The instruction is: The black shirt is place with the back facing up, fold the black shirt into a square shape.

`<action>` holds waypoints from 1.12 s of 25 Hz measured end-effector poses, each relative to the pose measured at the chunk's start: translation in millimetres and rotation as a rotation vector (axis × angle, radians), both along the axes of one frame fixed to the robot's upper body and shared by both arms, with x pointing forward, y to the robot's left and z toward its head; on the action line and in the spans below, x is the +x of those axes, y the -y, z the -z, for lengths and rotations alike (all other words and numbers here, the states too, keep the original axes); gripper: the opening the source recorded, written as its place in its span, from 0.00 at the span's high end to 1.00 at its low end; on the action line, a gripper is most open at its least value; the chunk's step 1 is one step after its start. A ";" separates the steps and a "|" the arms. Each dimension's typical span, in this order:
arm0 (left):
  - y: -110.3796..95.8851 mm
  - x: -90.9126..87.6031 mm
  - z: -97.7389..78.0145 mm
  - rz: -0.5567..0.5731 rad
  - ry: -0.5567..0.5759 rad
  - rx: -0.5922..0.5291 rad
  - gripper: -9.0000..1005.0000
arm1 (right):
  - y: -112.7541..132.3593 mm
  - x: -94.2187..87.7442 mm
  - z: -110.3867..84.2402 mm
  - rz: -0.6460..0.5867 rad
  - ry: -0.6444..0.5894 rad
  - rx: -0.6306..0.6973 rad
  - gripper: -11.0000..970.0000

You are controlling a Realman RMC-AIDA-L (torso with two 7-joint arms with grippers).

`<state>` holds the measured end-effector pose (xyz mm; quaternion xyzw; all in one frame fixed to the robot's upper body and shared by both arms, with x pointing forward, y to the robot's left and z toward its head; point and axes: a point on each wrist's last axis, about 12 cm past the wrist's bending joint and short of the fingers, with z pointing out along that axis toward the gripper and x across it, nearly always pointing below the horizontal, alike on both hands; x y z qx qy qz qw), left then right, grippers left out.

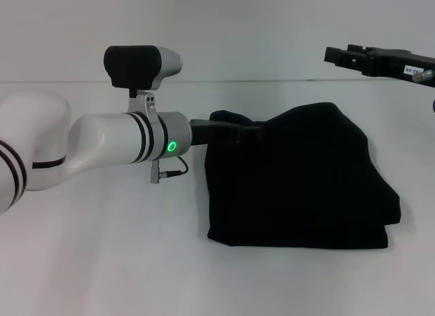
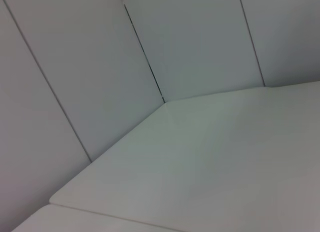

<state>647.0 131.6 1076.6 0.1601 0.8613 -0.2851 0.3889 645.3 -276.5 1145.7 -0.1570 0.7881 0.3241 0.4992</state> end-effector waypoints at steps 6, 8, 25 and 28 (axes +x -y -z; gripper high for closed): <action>-4.3 3.6 -1.6 -0.042 0.016 -0.010 0.14 | 0.3 1.2 -0.1 0.008 0.003 -0.006 0.29; -8.4 4.9 -4.2 -0.057 0.021 -0.037 0.14 | 0.9 1.2 0.2 0.011 0.003 -0.007 0.28; -98.6 -68.2 -69.6 0.359 0.231 -0.406 0.14 | 11.2 -44.3 -9.0 -0.296 0.088 0.033 0.18; -113.6 -88.4 -70.9 0.446 0.285 -0.366 0.13 | 8.9 -59.6 -9.0 -0.407 0.105 0.027 0.15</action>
